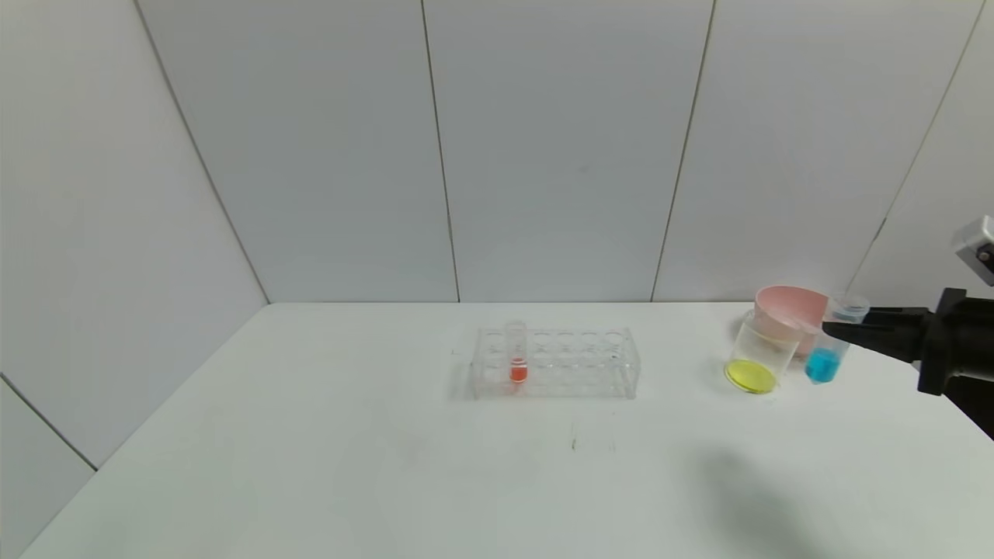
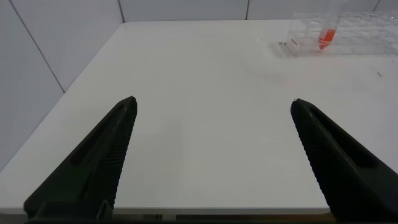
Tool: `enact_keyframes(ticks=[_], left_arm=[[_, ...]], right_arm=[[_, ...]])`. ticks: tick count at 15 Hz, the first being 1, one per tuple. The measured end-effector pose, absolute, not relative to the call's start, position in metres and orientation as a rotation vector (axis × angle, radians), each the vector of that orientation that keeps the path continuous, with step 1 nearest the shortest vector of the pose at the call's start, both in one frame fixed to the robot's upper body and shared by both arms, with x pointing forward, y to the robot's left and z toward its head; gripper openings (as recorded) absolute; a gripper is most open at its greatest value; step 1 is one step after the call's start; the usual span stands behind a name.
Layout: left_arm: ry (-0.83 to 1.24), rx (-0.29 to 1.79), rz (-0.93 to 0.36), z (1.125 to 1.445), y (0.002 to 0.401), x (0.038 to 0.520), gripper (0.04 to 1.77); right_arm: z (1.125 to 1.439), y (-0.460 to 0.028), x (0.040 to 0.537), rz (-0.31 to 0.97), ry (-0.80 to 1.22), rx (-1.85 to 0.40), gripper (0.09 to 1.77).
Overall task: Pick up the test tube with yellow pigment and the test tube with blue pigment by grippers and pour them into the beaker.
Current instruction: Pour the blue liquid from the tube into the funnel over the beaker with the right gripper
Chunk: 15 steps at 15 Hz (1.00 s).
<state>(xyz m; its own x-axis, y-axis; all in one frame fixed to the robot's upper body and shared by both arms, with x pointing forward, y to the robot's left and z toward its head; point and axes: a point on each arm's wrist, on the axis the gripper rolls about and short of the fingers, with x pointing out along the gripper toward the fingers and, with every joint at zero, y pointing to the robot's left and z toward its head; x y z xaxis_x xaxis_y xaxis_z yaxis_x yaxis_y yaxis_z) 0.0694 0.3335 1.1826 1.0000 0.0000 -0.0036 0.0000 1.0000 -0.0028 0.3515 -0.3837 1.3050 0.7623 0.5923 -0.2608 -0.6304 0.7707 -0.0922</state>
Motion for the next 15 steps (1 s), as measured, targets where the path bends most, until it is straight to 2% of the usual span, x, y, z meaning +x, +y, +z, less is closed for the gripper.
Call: enact_keyframes(ticks=[8, 15], left_arm=[[0.004, -0.003, 0.0, 1.183, 0.334, 0.069, 1.76], [0.004, -0.003, 0.0, 1.183, 0.334, 0.069, 1.76]], right_arm=[[1.321, -0.449, 0.359, 0.659, 0.321, -0.399, 0.49], [1.319, -0.464, 0.419, 0.599, 0.437, -0.528, 0.49]])
